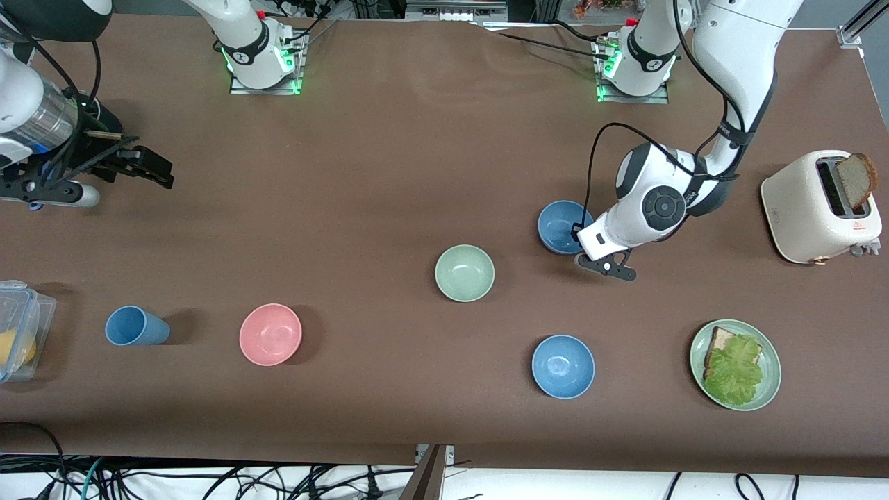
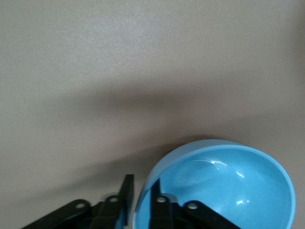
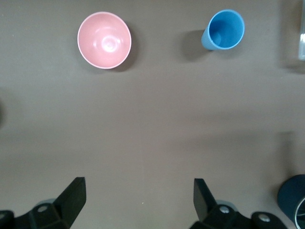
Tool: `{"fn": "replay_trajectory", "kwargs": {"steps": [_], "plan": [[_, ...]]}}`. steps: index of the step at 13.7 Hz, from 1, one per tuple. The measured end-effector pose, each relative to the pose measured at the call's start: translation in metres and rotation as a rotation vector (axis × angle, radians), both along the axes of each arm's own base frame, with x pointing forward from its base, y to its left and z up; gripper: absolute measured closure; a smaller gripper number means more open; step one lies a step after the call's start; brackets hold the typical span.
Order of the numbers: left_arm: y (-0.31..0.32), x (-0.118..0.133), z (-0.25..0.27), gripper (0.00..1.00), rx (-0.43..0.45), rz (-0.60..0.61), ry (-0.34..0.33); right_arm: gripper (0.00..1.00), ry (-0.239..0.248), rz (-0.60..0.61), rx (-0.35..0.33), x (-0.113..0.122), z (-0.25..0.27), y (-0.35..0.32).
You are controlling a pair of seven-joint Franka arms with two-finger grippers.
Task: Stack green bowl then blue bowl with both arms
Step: 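Grasp the blue bowl rim with the left gripper and lift it, then lower the blue bowl into the green bowl with the left gripper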
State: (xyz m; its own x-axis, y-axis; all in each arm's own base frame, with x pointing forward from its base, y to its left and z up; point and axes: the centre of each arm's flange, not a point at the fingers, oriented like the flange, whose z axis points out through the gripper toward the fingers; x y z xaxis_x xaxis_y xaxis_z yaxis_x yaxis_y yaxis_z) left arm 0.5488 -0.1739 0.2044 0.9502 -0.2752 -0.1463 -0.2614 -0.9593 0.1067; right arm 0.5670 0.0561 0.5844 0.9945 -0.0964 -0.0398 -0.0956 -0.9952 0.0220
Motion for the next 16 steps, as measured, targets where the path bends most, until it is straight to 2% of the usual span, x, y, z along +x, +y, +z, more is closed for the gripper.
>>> {"fn": "replay_trajectory", "kwargs": {"steps": [1,2,4,6,8,10,13,16], "plan": [[-0.001,0.0,0.002,0.93,-0.001,-0.014,0.002,0.0,-0.007,-0.008,0.0,0.001,0.003,-0.001],[-0.001,0.0,0.006,0.95,-0.001,-0.029,0.004,0.0,-0.01,-0.019,0.0,0.002,0.004,-0.003],[-0.001,0.002,0.021,0.95,0.003,-0.044,0.009,0.0,-0.015,-0.027,0.0,0.004,0.005,-0.001],[-0.003,0.017,0.056,0.95,0.004,-0.045,0.005,0.0,-0.027,-0.03,0.0,0.007,0.005,0.0],[-0.015,0.043,0.102,0.95,-0.011,-0.052,-0.039,0.0,-0.028,-0.034,0.005,0.008,0.004,-0.001],[-0.047,0.058,0.129,0.95,-0.047,-0.029,-0.072,0.0,-0.025,-0.039,0.018,0.008,0.004,-0.001],[-0.122,0.06,0.107,0.95,-0.08,0.045,-0.041,0.0,-0.023,-0.044,0.021,0.008,0.003,-0.001],[-0.169,0.069,0.063,0.95,-0.116,0.119,-0.044,0.0,-0.022,-0.048,0.021,0.009,0.003,-0.002]]}}
